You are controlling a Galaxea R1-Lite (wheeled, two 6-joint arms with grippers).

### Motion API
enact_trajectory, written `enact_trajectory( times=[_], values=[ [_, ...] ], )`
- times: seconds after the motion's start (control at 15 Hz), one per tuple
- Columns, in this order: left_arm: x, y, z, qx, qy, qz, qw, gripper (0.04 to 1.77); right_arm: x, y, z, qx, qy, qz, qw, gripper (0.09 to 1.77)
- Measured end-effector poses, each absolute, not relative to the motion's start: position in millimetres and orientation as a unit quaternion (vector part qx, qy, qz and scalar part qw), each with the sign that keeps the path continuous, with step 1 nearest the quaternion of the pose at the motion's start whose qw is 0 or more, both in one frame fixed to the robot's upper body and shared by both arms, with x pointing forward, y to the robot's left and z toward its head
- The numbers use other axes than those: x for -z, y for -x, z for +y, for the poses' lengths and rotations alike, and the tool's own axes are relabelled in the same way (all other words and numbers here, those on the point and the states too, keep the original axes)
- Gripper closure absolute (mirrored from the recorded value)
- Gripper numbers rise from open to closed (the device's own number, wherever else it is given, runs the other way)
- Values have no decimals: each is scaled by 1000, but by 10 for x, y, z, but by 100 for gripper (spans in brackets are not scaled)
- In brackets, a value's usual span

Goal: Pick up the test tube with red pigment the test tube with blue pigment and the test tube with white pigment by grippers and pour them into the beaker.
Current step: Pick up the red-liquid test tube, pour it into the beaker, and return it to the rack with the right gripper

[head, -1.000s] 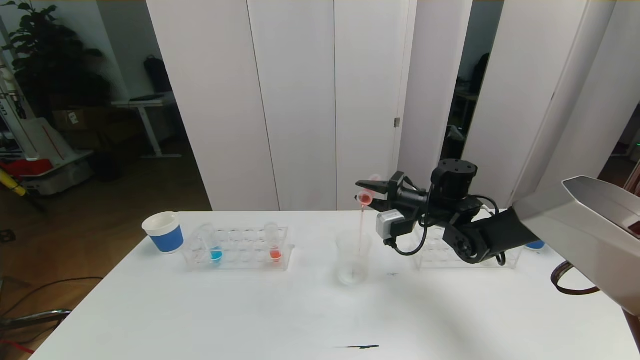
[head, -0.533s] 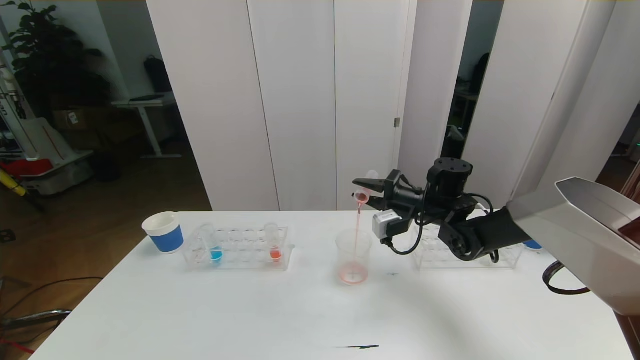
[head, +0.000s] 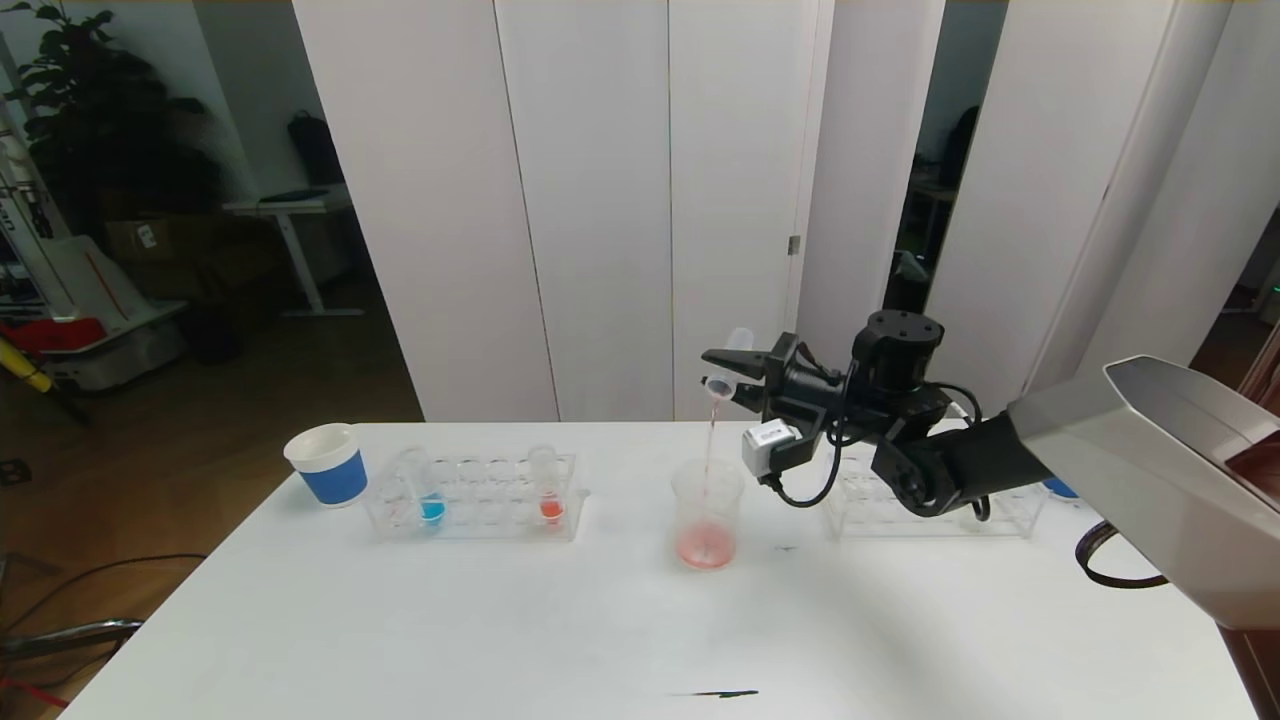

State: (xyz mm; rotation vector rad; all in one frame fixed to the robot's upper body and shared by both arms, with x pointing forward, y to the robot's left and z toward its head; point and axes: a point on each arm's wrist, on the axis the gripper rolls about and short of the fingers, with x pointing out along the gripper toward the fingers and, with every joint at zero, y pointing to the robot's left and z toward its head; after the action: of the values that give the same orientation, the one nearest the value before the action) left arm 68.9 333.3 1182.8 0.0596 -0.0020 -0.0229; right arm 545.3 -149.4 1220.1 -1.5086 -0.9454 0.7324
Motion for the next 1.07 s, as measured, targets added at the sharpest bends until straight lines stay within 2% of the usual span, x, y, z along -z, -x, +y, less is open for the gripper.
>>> enact_trajectory(
  times=[0.33, 0.73, 0.87, 1.07],
  values=[
    [-11828, -689, 3333, 11, -30, -1, 999, 6, -12235, -5464, -1446, -320, 636, -442, 545, 128],
    [-11828, -689, 3333, 11, -30, -1, 999, 6, -12229, -5503, -1414, -314, 639, -451, 538, 128],
    [-11828, -689, 3333, 11, -30, -1, 999, 6, -12211, -5508, -1406, -315, 637, -440, 549, 128],
    [-11828, -689, 3333, 11, -30, -1, 999, 6, -12217, -5515, -1403, -310, 623, -407, 592, 128]
  ],
)
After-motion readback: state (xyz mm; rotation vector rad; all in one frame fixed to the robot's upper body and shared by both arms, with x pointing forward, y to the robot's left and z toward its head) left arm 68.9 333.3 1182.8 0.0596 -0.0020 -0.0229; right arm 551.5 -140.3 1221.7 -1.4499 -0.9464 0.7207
